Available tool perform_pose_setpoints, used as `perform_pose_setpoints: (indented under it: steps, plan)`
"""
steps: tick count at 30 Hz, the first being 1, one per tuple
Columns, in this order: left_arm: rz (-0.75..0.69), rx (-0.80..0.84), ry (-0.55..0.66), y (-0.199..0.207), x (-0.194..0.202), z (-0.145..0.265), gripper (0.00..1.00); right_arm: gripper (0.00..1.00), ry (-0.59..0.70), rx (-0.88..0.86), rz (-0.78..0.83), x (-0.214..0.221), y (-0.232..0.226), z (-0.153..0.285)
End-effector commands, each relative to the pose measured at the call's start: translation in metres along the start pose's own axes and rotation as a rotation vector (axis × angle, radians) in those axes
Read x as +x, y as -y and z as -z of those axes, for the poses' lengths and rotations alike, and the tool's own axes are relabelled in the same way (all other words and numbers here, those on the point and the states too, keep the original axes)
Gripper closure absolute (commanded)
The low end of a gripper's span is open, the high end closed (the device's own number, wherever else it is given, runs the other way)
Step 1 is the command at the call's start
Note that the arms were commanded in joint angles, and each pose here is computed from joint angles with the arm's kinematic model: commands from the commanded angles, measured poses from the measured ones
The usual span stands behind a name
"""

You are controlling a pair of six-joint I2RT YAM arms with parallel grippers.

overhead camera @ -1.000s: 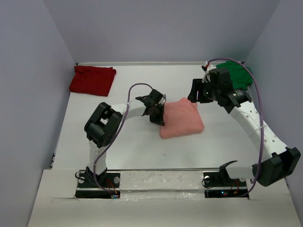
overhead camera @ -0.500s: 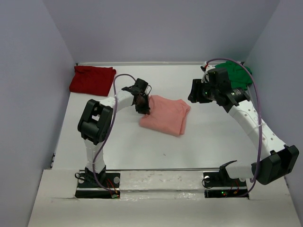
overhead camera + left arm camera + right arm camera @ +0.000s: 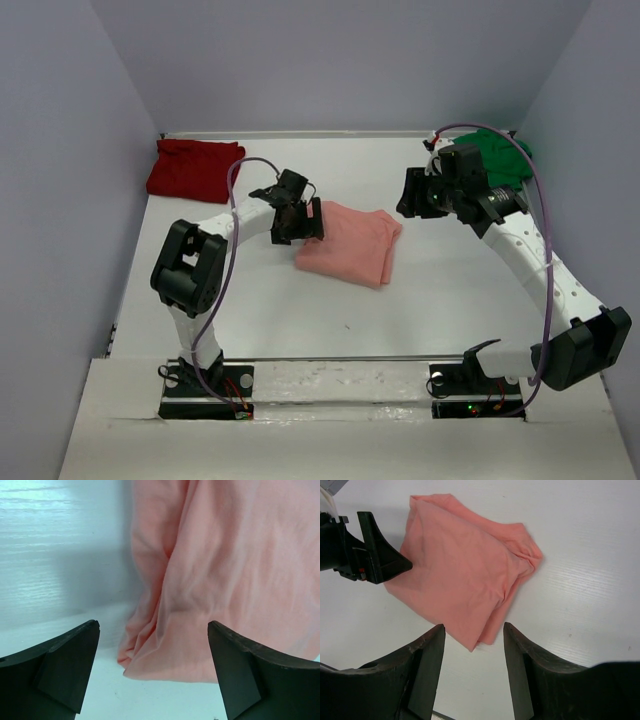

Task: Fold and stack the t-shirts
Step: Put the neatly folded tshirt into the corner of the board with the left arm

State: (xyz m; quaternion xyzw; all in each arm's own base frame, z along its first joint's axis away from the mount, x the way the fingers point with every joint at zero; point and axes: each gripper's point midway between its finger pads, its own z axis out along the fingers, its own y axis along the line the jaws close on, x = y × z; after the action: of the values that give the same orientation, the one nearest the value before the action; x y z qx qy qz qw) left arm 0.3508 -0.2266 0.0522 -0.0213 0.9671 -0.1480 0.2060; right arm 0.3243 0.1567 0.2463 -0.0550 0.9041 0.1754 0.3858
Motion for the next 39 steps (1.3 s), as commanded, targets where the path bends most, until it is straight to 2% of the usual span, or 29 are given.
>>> perform_pose_setpoints:
  steps: [1, 9, 10, 13, 17, 20, 25, 33, 39]
  plan:
    - [0.012, -0.028, 0.010, -0.017, -0.005, -0.006, 0.02, 0.44, 0.068, -0.039, 0.018, -0.016, -0.010, 0.008]
    - [0.136, 0.241, -0.091, -0.023, 0.000, -0.030, 0.06, 0.44, 0.083, -0.039, 0.022, -0.015, -0.009, 0.017]
    - [0.142, 0.287, -0.083, -0.020, -0.002, -0.032, 0.06, 0.44, 0.087, -0.043, 0.022, -0.016, -0.010, 0.019]
    - [0.173, 0.455, -0.158, -0.006, 0.006, -0.034, 0.07, 0.44, 0.096, -0.049, 0.025, -0.019, -0.012, 0.022]
    - [0.197, 0.579, -0.205, 0.004, 0.017, -0.036, 0.08, 0.44, 0.104, -0.049, 0.030, -0.021, -0.012, 0.025]
    - [0.194, 0.600, -0.213, 0.005, 0.024, -0.032, 0.07, 0.44, 0.115, -0.039, 0.035, -0.022, -0.010, 0.028]
    - [0.200, 0.547, -0.234, -0.005, 0.041, -0.030, 0.08, 0.44, 0.119, -0.046, 0.034, -0.023, -0.012, 0.028]
    - [0.209, 0.496, -0.273, -0.010, 0.051, -0.056, 0.08, 0.44, 0.148, -0.072, 0.032, -0.030, -0.018, 0.036]
    - [0.216, 0.467, -0.268, -0.011, 0.043, -0.070, 0.09, 0.44, 0.161, -0.070, 0.032, -0.029, -0.017, 0.043]
